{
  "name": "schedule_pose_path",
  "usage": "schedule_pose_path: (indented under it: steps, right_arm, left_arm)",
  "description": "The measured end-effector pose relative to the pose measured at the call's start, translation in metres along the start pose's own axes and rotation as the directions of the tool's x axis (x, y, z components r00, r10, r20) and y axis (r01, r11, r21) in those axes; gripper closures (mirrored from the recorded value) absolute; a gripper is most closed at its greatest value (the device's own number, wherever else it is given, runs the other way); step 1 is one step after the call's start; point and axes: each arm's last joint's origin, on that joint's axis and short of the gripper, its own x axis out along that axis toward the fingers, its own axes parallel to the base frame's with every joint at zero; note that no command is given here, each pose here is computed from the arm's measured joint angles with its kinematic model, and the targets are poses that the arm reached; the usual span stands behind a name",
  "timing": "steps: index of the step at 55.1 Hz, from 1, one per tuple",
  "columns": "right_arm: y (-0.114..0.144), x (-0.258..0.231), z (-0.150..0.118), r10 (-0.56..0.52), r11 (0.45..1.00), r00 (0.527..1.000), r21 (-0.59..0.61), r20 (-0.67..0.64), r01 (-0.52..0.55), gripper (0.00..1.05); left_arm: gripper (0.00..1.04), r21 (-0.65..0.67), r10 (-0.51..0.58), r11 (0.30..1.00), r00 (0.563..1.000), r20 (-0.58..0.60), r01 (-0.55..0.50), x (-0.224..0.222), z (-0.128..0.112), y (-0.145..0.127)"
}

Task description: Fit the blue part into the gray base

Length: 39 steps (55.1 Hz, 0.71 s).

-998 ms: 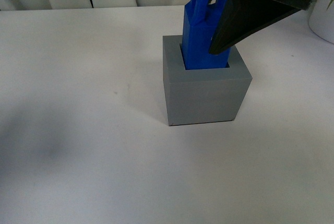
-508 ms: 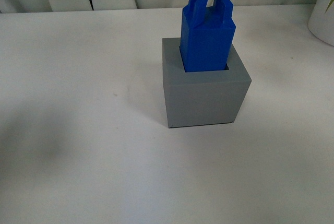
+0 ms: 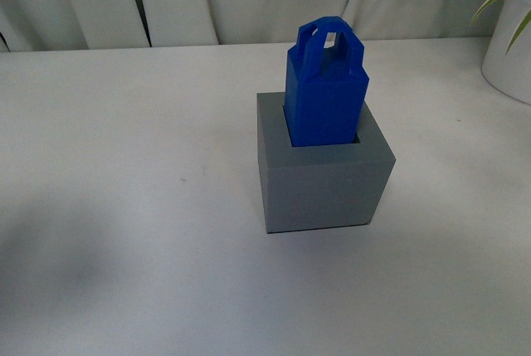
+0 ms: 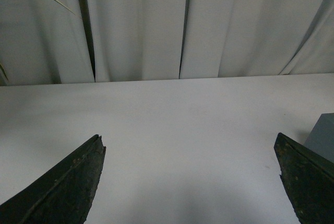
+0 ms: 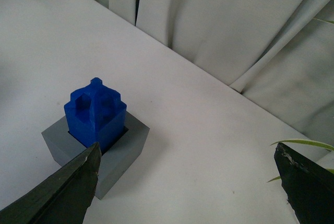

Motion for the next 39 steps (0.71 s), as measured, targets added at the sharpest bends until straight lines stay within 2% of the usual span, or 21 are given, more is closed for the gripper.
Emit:
schedule_pose_path:
  steps: [2, 4, 5, 6, 8, 9, 12, 14, 19, 30, 34, 39]
  right_arm:
    - [0.0, 0.0, 0.0, -0.001, 1.0, 1.0, 0.007, 0.001, 0.001, 0.07]
    - [0.003, 0.001, -0.001, -0.163, 0.986, 0.986, 0.041, 0.021, 0.162, 0.13]
    - [0.005, 0.001, -0.003, -0.257, 0.965, 0.966, 0.068, 0.035, 0.255, 0.17]
    - [0.006, -0.001, -0.008, -0.375, 0.923, 0.925, 0.117, 0.057, 0.366, 0.22]
    - [0.008, -0.006, -0.015, -0.499, 0.854, 0.863, 0.21, 0.071, 0.477, 0.3]
    - [0.009, -0.009, -0.019, -0.547, 0.82, 0.834, 0.245, 0.073, 0.517, 0.33]
    - [0.011, -0.016, -0.029, -0.616, 0.761, 0.784, 0.311, 0.074, 0.569, 0.42]
    - [0.013, -0.02, -0.034, -0.629, 0.747, 0.774, 0.335, 0.074, 0.575, 0.47]
    - [0.023, -0.029, -0.052, -0.623, 0.741, 0.779, 0.376, 0.072, 0.557, 0.7]
    - [0.034, -0.041, -0.071, -0.62, 0.739, 0.781, 0.388, 0.072, 0.551, 1.03]
    - [0.034, -0.047, -0.079, -0.608, 0.749, 0.79, 0.388, 0.08, 0.537, 1.02]
    - [0.035, -0.053, -0.086, -0.628, 0.731, 0.775, 0.393, 0.069, 0.558, 1.03]
  left_arm:
    - [0.06, 0.0, 0.0, 1.0, 1.0, 0.0, 0.0, 0.0, 0.0, 0.0]
    - [0.06, 0.0, 0.0, 1.0, 1.0, 0.0, 0.0, 0.0, 0.0, 0.0]
    - [0.06, 0.0, 0.0, 1.0, 1.0, 0.0, 0.0, 0.0, 0.0, 0.0]
    - [0.06, 0.0, 0.0, 1.0, 1.0, 0.0, 0.0, 0.0, 0.0, 0.0]
    - [0.06, 0.0, 0.0, 1.0, 1.0, 0.0, 0.0, 0.0, 0.0, 0.0]
    - [0.06, 0.0, 0.0, 1.0, 1.0, 0.0, 0.0, 0.0, 0.0, 0.0]
    - [0.06, 0.0, 0.001, 1.0, 1.0, 0.0, -0.001, 0.0, 0.0, 0.0]
    - [0.06, 0.0, 0.001, 1.0, 1.0, 0.0, -0.001, 0.0, 0.0, 0.0]
    - [0.06, 0.0, -0.001, 1.0, 1.0, 0.0, 0.001, 0.0, 0.0, 0.0]
    - [0.06, 0.0, 0.0, 1.0, 1.0, 0.0, 0.0, 0.0, 0.0, 0.0]
    - [0.06, 0.0, 0.0, 1.0, 1.0, 0.0, 0.0, 0.0, 0.0, 0.0]
    - [0.06, 0.0, 0.0, 1.0, 1.0, 0.0, 0.0, 0.0, 0.0, 0.0]
